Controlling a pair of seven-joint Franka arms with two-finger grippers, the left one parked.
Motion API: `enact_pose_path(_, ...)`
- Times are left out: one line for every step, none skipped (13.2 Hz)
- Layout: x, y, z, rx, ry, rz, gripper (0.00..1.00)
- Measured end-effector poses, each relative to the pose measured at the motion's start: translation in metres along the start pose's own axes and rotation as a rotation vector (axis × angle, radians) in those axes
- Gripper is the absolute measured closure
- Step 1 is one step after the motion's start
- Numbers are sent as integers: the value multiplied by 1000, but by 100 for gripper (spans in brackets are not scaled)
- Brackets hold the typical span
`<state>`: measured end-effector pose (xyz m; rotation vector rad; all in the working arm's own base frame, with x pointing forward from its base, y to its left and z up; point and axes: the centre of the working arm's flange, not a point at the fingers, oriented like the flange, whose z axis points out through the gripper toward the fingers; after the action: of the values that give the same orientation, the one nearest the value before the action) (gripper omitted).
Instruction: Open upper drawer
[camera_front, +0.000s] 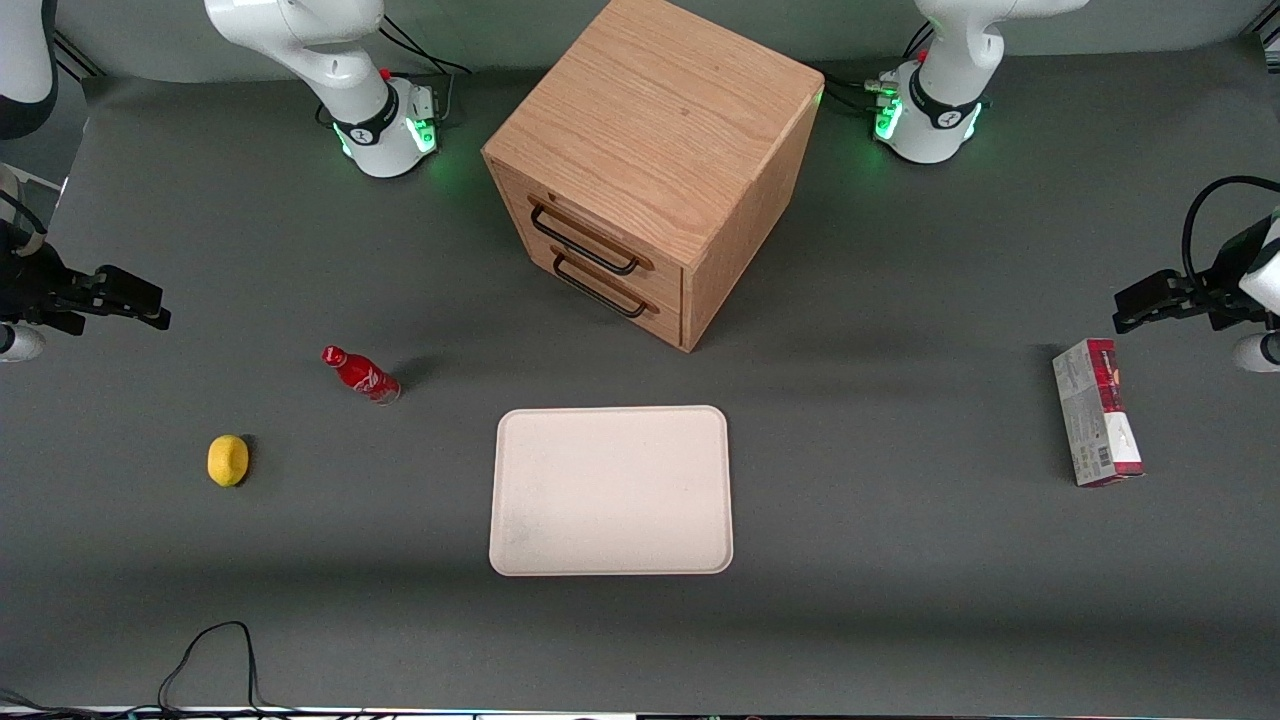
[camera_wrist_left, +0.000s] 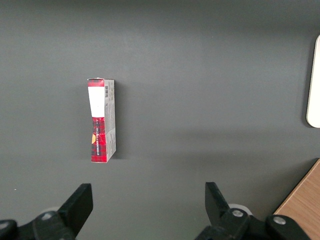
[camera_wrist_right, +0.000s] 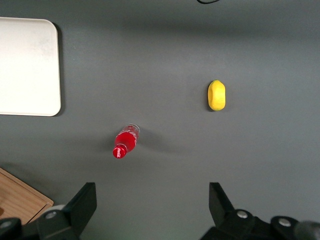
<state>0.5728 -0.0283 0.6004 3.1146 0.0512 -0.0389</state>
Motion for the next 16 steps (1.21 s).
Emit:
enact_pose_path(0,0,0,0,-1,0,0)
enact_pose_path(0,0,1,0,-3,0,0)
enact_pose_path(0,0,1,0,-5,0,0)
enact_pose_path(1,0,2,0,-6,0,0)
enact_pose_path(1,-1,4,8,-8,0,0)
enact_pose_path(2,-6,5,32,-9,-4,0)
enact_pose_path(4,-16,6,65,-9,-16,0)
enact_pose_path(5,-35,7,83,-11,-44,0)
enact_pose_path(8,-60,10,89,-15,-86,0)
enact_pose_path(10,-91,14,88,-20,-137,0)
enact_pose_path(13,-125,17,85,-24,-192,0)
enact_pose_path(15,-159,20,81,-27,-246,0)
enact_pose_path(14,-192,23,77,-29,-297,0)
enact_pose_path(11,-222,26,74,-32,-343,0)
enact_pose_path(6,-250,28,71,-35,-387,0)
enact_pose_path(-2,-277,29,69,-37,-433,0)
